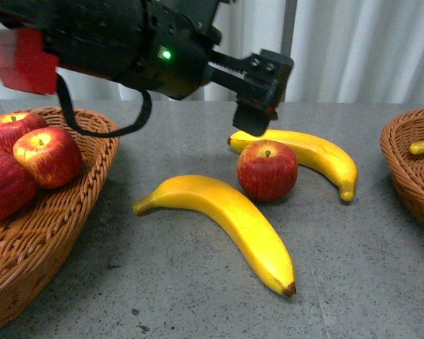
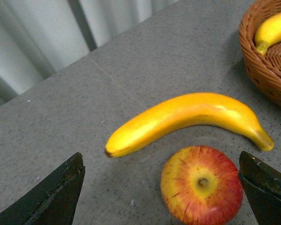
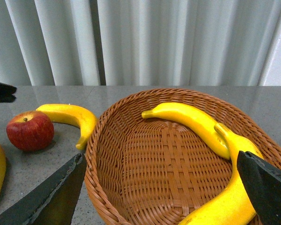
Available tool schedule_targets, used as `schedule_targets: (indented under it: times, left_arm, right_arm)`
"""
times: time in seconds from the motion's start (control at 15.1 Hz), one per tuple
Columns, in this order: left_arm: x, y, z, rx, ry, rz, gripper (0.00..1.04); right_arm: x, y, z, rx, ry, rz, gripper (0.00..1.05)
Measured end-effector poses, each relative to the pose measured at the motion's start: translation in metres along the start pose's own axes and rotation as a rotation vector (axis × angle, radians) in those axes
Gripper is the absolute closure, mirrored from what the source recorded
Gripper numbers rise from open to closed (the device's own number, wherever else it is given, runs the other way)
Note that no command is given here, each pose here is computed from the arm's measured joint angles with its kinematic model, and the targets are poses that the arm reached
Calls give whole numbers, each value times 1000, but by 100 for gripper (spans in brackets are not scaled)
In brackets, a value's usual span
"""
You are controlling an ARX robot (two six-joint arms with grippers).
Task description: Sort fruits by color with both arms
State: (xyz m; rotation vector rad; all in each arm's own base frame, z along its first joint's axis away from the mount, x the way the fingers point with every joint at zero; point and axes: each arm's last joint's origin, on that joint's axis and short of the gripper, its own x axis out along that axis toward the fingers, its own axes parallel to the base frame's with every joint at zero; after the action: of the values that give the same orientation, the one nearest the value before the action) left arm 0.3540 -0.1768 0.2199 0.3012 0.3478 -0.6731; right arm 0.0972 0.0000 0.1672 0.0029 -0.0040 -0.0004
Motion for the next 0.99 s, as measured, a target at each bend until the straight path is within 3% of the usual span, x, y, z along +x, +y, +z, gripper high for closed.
schedule_targets:
  times: [0.27,0.99]
  left_arm:
    - [31,-29,-18,72,70,-117,7]
    - [70,-24,-35,80,134,-155,7]
  right_arm:
    - [0,0,0,0,0,0,6]
    - [0,0,0,0,0,0,6]
